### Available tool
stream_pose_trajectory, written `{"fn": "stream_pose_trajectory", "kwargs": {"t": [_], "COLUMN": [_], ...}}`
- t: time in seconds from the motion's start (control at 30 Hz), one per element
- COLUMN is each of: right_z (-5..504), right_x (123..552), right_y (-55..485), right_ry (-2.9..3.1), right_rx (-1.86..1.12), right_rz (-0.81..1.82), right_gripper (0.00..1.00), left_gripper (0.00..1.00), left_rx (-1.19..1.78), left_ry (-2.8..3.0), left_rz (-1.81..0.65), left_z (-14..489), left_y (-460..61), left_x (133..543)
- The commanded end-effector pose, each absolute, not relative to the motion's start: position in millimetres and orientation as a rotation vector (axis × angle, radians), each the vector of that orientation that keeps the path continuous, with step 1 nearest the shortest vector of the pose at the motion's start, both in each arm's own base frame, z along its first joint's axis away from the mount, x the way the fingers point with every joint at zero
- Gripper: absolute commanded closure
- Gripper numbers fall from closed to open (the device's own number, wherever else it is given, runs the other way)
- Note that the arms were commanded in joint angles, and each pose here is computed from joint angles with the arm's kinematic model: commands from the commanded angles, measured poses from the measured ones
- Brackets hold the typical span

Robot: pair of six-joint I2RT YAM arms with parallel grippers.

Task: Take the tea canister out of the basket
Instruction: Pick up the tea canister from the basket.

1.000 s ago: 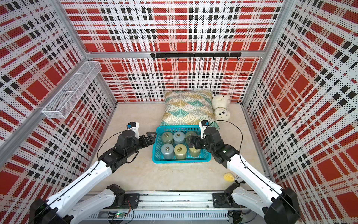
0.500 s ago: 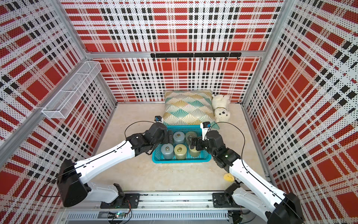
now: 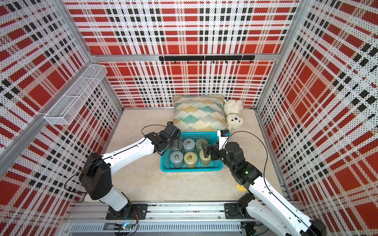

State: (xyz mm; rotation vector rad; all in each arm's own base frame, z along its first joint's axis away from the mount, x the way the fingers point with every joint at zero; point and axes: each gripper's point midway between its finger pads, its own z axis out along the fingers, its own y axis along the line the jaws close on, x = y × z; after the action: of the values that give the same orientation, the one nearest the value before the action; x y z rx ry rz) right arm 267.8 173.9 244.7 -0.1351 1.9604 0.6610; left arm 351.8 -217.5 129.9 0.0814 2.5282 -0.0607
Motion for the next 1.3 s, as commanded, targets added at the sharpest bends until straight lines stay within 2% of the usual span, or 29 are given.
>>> {"fn": "stream_pose_trajectory", "kwargs": {"t": [0.0,0.43,0.53,1.13,1.17,1.27], "right_z": [240.4,227.9,226.0,223.3,222.8,222.7], "right_x": [267.2,272.1,272.4,272.4,272.2,272.4], "right_y": [179.3,184.5,186.3,187.5,187.8,188.1], "right_ry": [1.972,2.009,2.014,2.023,2.024,2.025], "right_rx": [-0.143,-0.146,-0.15,-0.155,-0.155,-0.156], "right_rz": [0.685,0.687,0.694,0.696,0.698,0.698], "right_gripper": [0.0,0.0,0.0,0.0,0.0,0.0], "left_gripper": [0.16,0.12,0.08,0.05,0.02,0.01], "left_rx": [0.148,0.277,0.293,0.34,0.342,0.347], "left_ry": [2.551,2.624,2.627,2.698,2.703,2.708], "left_rz": [-0.084,-0.071,-0.063,0.011,0.018,0.034], "left_z": [129.4,100.7,98.4,62.8,60.2,56.0], "left_y": [-224.9,-234.7,-237.0,-231.5,-230.8,-230.7], "left_x": [352.2,348.3,349.8,362.4,363.0,364.9]}}
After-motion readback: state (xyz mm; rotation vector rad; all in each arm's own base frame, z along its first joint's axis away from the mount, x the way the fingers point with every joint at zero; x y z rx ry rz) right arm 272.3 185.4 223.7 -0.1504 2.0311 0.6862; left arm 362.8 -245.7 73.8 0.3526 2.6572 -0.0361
